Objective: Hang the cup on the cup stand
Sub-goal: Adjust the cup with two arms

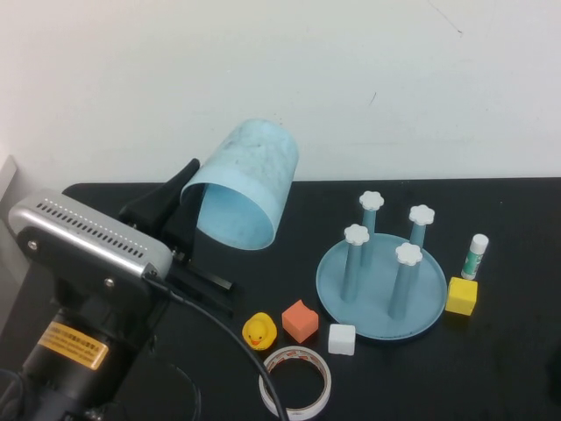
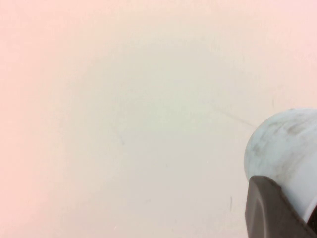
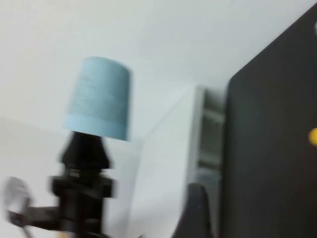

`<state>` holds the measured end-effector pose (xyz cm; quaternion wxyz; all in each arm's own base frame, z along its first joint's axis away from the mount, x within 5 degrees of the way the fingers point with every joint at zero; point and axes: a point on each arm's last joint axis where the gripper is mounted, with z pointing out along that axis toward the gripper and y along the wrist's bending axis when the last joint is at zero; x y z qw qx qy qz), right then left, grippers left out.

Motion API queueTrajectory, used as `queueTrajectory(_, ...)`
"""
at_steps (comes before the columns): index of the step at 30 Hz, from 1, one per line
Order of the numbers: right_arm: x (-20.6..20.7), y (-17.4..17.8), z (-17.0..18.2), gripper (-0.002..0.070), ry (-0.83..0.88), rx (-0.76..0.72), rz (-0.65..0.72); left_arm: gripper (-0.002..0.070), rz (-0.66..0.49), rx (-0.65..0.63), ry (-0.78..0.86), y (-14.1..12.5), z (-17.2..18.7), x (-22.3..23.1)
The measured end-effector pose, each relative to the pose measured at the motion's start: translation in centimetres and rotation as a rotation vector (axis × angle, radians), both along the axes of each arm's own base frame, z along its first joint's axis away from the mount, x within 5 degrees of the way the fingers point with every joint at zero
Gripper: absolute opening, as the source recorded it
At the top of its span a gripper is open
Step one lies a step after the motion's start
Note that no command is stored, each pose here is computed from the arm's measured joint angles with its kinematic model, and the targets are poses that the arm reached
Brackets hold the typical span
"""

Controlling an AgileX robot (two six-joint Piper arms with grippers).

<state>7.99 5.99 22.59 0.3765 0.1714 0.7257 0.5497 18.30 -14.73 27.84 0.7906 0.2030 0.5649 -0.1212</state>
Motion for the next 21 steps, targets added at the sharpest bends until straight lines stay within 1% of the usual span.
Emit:
queueTrajectory(3, 2.5, 0.2, 2.7, 0.0567, 0.030, 0.026, 0.067, 0.0006, -0.007, -0.005, -0.012, 0.0, 0.1, -0.1)
queueTrajectory(7, 6.7, 0.3, 5.8, 0.0578, 0.049, 0.049, 0.132, 0.0006, -0.011, -0.007, -0.014, -0.1, 0.1, -0.1)
queueTrajectory(9, 8.8, 0.4, 7.0, 0.0580, 0.054, 0.065, 0.172, 0.0006, -0.012, -0.012, -0.016, -0.1, 0.2, -0.1)
queueTrajectory(12, 11.7, 1.1, 7.6, 0.0580, 0.085, 0.075, 0.236, 0.0006, -0.016, -0.012, -0.019, -0.1, 0.2, -0.1)
queueTrajectory(15, 13.8, 2.7, 8.3, 0.0581, 0.086, 0.052, 0.275, 0.0006, -0.016, -0.017, -0.019, -0.1, 0.2, -0.1)
queueTrajectory(21, 16.9, 7.1, 10.0, 0.0581, 0.050, 0.008, 0.365, 0.0006, -0.016, -0.017, -0.019, -0.1, 0.2, -0.1)
